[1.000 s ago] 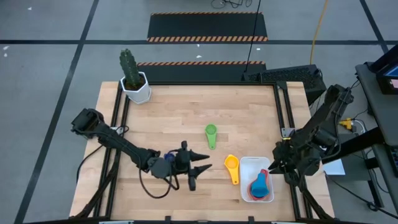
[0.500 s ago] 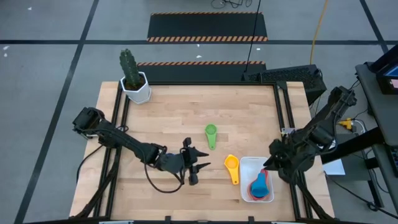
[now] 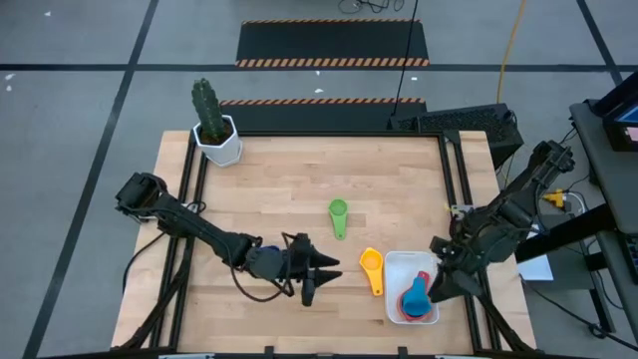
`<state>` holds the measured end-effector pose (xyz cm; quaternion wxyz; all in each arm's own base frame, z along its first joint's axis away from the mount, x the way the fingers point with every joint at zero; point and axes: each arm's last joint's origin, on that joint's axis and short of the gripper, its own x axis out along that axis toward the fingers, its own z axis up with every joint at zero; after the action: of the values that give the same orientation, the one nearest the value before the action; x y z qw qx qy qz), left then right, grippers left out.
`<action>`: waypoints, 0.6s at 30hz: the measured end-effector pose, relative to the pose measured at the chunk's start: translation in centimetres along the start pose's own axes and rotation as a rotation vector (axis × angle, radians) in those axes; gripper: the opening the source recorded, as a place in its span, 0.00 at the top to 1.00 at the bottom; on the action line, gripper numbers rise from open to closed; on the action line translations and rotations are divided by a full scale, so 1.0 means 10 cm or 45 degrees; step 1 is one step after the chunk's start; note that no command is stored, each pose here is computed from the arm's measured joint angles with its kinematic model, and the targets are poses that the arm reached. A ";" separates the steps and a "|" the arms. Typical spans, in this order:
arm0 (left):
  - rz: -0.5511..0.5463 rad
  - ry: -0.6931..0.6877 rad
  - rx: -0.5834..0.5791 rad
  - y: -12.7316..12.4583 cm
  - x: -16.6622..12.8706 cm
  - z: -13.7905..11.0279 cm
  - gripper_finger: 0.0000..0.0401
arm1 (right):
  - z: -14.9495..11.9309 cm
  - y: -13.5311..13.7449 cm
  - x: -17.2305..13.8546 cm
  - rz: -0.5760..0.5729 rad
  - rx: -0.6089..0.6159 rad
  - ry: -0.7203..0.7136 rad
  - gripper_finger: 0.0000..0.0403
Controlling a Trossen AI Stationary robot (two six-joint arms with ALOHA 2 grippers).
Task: Nest measuring cups in basket
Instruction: Stack the light blue measuring cup on top of the red measuring cup into the white bin
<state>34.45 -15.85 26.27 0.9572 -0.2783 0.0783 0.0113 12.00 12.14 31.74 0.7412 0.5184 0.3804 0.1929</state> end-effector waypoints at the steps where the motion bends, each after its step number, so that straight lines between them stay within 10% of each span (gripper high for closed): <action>1: -0.032 -0.038 -0.049 -0.03 -0.01 0.03 0.59 | 0.00 0.02 -0.02 0.029 0.003 0.000 0.61; 12: -0.067 -0.317 -0.348 -0.20 0.01 0.38 0.59 | -0.03 0.09 -0.40 0.222 0.345 0.118 0.53; 18: 0.068 -0.227 -0.315 -0.28 0.08 0.68 0.59 | -0.04 -0.16 -0.43 -0.080 0.312 0.111 0.54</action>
<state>36.44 -14.60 33.31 0.9182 -0.3898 -0.0015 0.0708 8.77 8.89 31.79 0.6607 0.5839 0.4492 0.1441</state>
